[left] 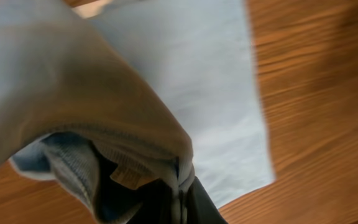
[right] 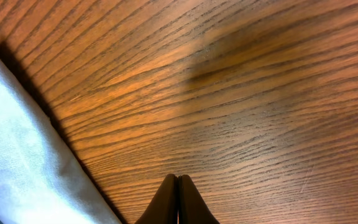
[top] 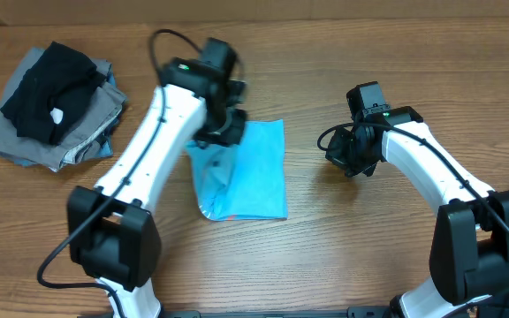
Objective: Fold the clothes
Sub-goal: 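Lift the left side and fold it rightward over the shirt with the left gripper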
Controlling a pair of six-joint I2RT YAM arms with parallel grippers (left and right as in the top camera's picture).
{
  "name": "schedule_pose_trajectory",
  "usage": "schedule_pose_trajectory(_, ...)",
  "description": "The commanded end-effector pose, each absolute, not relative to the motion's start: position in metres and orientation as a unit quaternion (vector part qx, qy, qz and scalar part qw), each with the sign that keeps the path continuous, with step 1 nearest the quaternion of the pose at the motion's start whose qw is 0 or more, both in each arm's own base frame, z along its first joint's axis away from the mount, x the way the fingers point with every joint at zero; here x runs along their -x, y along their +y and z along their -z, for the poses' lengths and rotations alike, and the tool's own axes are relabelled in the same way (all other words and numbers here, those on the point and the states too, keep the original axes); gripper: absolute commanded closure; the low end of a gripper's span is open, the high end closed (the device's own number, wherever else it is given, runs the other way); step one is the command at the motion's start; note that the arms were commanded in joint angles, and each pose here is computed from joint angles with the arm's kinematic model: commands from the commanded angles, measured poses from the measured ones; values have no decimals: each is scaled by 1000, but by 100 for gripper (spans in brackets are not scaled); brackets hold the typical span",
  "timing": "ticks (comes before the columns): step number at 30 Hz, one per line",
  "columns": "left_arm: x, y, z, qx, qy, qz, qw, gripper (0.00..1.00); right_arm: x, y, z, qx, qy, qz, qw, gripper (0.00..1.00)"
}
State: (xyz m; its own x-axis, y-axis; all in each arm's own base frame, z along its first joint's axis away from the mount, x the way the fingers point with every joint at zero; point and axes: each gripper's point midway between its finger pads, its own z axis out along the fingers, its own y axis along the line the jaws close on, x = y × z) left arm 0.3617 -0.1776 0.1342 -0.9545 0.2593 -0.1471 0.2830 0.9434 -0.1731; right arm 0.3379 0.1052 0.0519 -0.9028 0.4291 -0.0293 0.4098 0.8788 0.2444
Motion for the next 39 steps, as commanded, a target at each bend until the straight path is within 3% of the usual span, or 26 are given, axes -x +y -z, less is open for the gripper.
schedule_pose_trajectory(1,-358,-212,-143,-123,984,103,83,91,-340,103,-60,-216,968,-119,55,96)
schedule_pose_trajectory(8,-339,-258,-111,-129,985,100,51,78,-338,103,-60,-216,968,-118,51,96)
schedule_pose_trajectory(9,-337,-263,-106,-133,985,98,46,74,-338,103,-60,-216,968,-118,51,96)
schedule_pose_trajectory(10,-335,-267,-102,-136,985,97,43,61,-338,103,-60,-216,968,-117,51,96)
schedule_pose_trajectory(12,-331,-274,-96,-145,984,96,39,53,-337,102,-59,-216,968,-116,48,96)
schedule_pose_trajectory(17,-332,-277,-108,-153,983,94,47,52,-335,102,-59,-206,971,-114,46,96)
schedule_pose_trajectory(20,-341,-249,-131,-141,988,40,57,51,-334,102,-59,-205,971,-113,44,96)
schedule_pose_trajectory(25,-356,-195,-160,-100,994,4,48,37,-330,101,-58,-203,972,-110,38,96)
schedule_pose_trajectory(32,-364,-139,-127,-87,993,75,-17,30,-329,101,-58,-203,972,-109,34,96)
schedule_pose_trajectory(39,-375,-122,-105,-121,978,172,-7,30,-329,101,-58,-203,972,-109,35,96)
